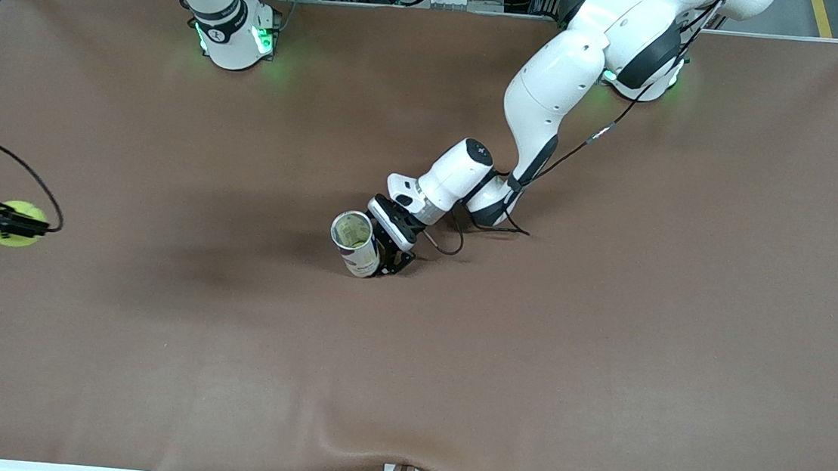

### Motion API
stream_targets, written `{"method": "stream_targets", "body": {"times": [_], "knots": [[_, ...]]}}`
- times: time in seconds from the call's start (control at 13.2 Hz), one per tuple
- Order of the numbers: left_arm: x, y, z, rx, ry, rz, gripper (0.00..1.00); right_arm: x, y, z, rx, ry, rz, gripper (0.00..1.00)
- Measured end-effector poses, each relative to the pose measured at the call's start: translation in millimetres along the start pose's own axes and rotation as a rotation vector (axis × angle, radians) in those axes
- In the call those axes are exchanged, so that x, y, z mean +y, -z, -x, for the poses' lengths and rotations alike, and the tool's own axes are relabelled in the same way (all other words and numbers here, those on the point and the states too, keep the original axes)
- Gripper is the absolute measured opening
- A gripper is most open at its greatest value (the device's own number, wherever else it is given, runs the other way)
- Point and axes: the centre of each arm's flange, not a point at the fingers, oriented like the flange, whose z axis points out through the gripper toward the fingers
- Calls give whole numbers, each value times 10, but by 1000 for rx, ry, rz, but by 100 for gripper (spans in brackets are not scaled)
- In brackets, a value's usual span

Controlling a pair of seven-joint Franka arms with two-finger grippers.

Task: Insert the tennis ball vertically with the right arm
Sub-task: 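Grasp the Wilson ball with the right gripper and lift it, then carry the Wilson ball with the right gripper over the can opening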

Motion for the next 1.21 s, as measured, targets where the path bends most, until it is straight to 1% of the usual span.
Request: {"method": "stream_targets", "body": {"times": [0.23, 0.46, 0.76, 1.06, 1.21], "knots": [[-1, 0, 0, 0, 0, 0, 84, -676, 86, 306, -6, -98, -45, 67], [-1, 0, 0, 0, 0, 0, 85, -1311, 67, 616, -12, -173, -59, 67], [0, 0, 0, 0, 0, 0, 85, -2134, 37, 1041, 40, -269, -98, 67], [0, 0, 0, 0, 0, 0, 85, -2862, -204, 1471, 57, -307, -110, 67], [0, 0, 0, 0, 0, 0, 85, -3165, -401, 1675, 52, -305, -97, 67]]}}
